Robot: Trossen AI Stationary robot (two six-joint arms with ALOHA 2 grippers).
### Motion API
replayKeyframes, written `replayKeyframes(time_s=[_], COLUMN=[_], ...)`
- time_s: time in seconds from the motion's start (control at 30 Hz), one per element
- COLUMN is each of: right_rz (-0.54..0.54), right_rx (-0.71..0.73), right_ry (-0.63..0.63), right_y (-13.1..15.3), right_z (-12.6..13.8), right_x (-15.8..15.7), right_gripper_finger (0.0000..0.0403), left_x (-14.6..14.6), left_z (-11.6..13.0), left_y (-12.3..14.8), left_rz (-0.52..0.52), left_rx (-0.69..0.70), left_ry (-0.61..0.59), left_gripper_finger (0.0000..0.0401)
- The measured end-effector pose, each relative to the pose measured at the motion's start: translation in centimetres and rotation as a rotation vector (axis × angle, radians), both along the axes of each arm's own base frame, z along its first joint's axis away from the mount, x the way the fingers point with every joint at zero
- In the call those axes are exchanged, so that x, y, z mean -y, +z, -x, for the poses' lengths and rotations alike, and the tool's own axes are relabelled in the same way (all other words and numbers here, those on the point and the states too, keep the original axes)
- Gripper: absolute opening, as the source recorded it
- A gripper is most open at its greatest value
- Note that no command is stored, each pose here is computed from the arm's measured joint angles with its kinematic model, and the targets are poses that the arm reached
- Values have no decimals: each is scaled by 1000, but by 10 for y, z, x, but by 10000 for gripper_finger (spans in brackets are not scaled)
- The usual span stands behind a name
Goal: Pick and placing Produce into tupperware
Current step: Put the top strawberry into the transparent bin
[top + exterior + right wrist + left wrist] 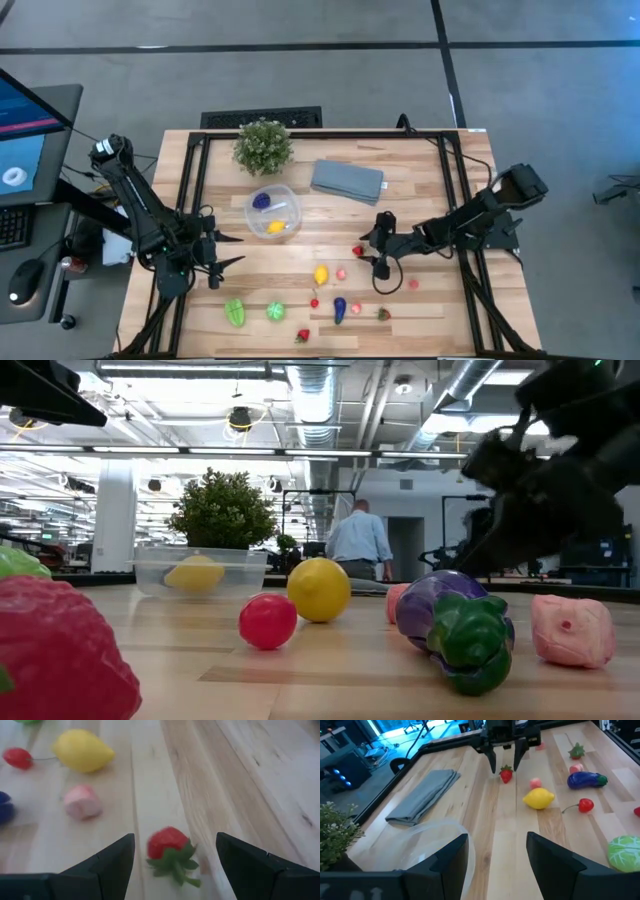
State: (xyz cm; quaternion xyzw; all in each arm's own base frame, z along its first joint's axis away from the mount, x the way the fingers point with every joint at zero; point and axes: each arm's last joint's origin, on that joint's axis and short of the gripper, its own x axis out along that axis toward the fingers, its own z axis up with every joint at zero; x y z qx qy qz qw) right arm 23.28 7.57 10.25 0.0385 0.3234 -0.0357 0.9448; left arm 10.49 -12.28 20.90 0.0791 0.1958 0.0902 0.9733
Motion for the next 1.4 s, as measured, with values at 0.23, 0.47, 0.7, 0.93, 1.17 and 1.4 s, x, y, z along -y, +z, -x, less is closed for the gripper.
replayKeyframes(time_s=[0.23,0.47,0.7,0.93,1.17,1.4], right_rz=[-14,-10,-12,-12,-12,-12], right_rx=[-2,-11,-6,-6,-5,-6], right_ry=[2,-4,-7,-7,-7,-7], right_y=[-14,-17,-17,-17,-17,-17], right_z=[-7,-8,-8,-8,-8,-8], right_x=[3,4,5,5,5,5], right_gripper_finger=[301,301,266,209,169,197], left_x=[0,0,0,0,0,0], left_z=[0,0,0,0,0,0], left_y=[0,0,0,0,0,0], left_rz=[3,7,10,10,10,9], left_rx=[2,3,4,3,3,3], left_ry=[0,2,3,3,3,3], left_gripper_finger=[192,192,192,192,192,192])
